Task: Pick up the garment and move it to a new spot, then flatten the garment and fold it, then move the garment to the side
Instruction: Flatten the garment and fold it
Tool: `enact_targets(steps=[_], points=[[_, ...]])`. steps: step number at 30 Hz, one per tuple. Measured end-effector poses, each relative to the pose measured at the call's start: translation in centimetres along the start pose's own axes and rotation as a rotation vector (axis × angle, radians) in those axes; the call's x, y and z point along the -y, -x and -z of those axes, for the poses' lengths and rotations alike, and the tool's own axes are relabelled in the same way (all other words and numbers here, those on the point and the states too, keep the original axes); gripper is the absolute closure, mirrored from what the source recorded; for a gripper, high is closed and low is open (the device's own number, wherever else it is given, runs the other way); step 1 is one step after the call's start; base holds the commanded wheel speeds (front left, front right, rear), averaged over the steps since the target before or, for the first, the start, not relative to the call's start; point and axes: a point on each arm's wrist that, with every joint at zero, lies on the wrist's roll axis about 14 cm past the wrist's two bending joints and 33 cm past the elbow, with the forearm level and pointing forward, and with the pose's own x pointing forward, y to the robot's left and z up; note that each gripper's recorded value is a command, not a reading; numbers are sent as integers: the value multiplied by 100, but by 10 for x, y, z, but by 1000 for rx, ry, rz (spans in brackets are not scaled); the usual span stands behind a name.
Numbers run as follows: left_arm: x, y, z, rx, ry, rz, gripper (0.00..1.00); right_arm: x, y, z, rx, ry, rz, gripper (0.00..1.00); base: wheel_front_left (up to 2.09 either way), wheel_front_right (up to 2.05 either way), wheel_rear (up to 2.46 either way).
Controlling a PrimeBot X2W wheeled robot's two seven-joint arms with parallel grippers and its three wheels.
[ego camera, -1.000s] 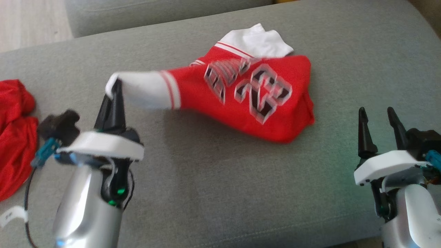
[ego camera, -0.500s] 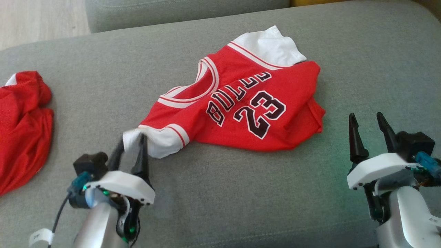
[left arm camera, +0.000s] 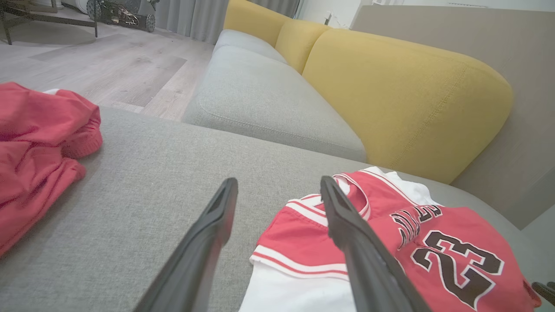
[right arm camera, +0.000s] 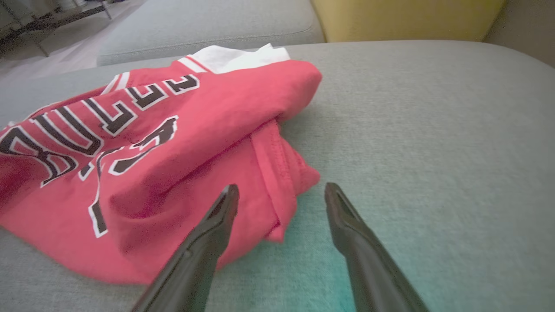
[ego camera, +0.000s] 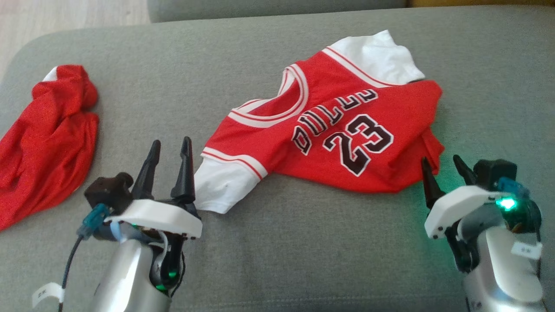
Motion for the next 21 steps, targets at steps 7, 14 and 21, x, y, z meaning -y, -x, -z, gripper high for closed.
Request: enact_targets(steps=[7, 14, 21], points=[[-10, 5, 5, -14, 1, -34, 0, 2, -23, 15, -95, -20, 12, 18, 0, 0, 0], [-11, 4, 4, -12, -1, -39, 0, 4, -25, 14, -91, -40, 17, 100, 0, 0, 0], [4, 1, 0, 1, 10, -5, 0, 35, -14, -42, 76, 22, 72, 100, 0, 0, 0]])
